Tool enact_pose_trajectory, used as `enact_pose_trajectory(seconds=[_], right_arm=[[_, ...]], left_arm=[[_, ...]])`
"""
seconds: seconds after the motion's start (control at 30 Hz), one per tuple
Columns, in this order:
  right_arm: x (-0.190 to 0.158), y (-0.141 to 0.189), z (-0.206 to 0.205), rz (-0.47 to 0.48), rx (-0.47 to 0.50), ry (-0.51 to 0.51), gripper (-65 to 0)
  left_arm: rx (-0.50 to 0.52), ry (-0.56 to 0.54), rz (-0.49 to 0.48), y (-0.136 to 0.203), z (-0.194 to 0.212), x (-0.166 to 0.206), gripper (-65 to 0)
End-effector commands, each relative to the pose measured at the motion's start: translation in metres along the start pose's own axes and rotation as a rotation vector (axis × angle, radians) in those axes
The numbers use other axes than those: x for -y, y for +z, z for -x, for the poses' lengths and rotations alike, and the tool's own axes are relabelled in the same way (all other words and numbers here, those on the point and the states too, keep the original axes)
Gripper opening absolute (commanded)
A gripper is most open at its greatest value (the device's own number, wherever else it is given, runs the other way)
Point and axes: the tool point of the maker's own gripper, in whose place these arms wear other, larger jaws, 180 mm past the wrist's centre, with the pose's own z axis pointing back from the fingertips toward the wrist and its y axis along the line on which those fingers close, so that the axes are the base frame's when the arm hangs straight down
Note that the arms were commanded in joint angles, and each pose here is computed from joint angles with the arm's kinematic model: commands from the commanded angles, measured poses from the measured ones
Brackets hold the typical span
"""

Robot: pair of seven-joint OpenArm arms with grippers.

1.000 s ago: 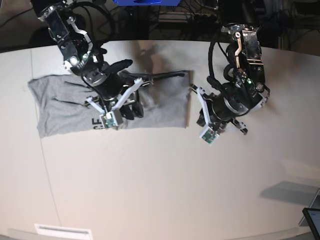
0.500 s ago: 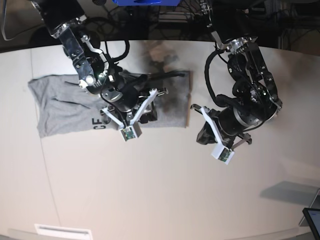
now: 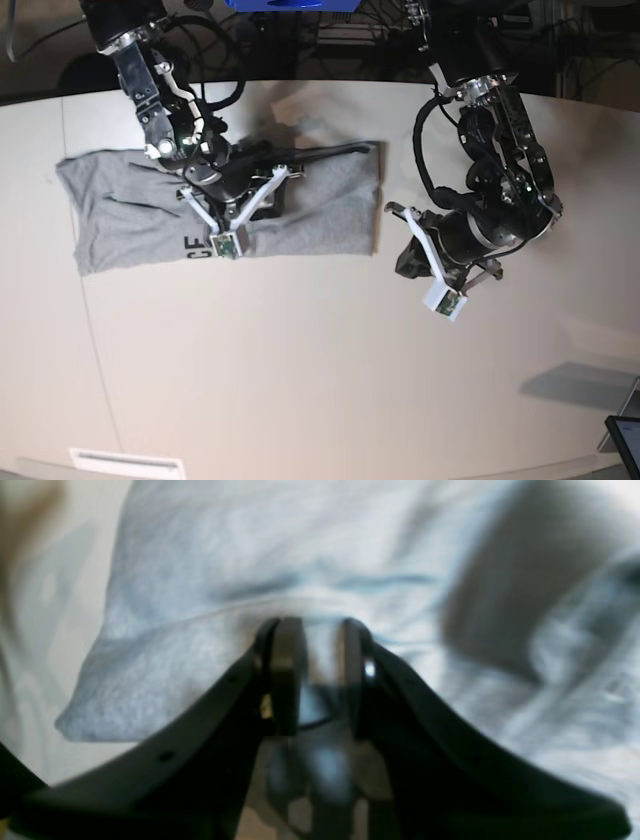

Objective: Fold the T-shirt properly
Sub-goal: 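Release the right gripper and press the folded layers flat with both grippers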

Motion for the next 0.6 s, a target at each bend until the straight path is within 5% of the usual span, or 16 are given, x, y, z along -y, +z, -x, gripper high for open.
enact_pose_trajectory(seconds=[0.0, 0.57], right_arm=[[-0.004, 0.005, -0.014, -0.015, 0.051, -0.004, -50.5], [0.019, 0.014, 0.019, 0.035, -0.009, -0.008, -50.5]], left_arm=[[0.051, -0.018, -0.006, 0.004, -0.016, -0.003, -65.0], [-0.033, -0.016, -0.025, 0.001, 0.010, -0.028, -65.0]])
